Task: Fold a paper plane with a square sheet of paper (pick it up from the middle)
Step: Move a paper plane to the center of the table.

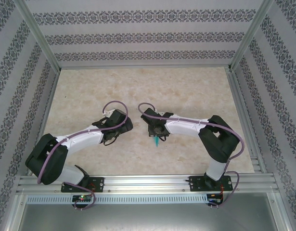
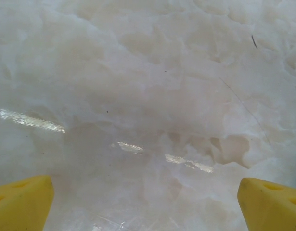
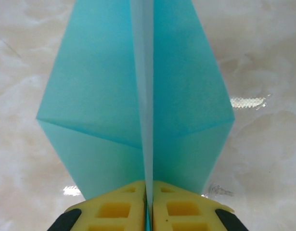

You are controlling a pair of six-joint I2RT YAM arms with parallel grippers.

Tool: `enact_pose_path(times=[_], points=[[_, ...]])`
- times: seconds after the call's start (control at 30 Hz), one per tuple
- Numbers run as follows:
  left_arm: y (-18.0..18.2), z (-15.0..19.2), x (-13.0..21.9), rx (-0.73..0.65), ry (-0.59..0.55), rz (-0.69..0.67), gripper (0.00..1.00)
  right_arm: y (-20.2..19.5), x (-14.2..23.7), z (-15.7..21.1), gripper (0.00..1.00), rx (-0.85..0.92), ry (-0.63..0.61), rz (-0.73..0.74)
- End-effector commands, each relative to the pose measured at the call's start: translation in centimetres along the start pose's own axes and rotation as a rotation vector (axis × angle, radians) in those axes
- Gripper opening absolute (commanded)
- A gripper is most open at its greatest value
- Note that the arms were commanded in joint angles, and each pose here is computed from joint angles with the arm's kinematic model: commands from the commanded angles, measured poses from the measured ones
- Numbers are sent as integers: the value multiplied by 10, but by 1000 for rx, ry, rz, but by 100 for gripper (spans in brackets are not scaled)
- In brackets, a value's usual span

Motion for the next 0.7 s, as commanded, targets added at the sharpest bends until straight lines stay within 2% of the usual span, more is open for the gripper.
enact_pose_path(times=[0.0,0.13,0.5,0.67], points=[[7,-3,1,10,-2,-35,99,6,1,0,15,45,-12,22],[7,0,-2,9,11,-32,99,10,-2,3,19,45,-2,8],[6,4,-7,6,29,-31,100,4,-14,10,21,26,16,35],[6,6,-9,5,39,-29,100,6,-10,7,29,26,4,27]])
Point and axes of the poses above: each hand's point on the last joint's axis, 136 mm out from that joint toward the fingers, its own x axis back along the fingers, its own y axis along the line the jaws close on, z = x × y, the point moved 2 cm from there along x, back along the fingers, and after that the axes turned 13 degrees about -x, right-handed, at the moved point
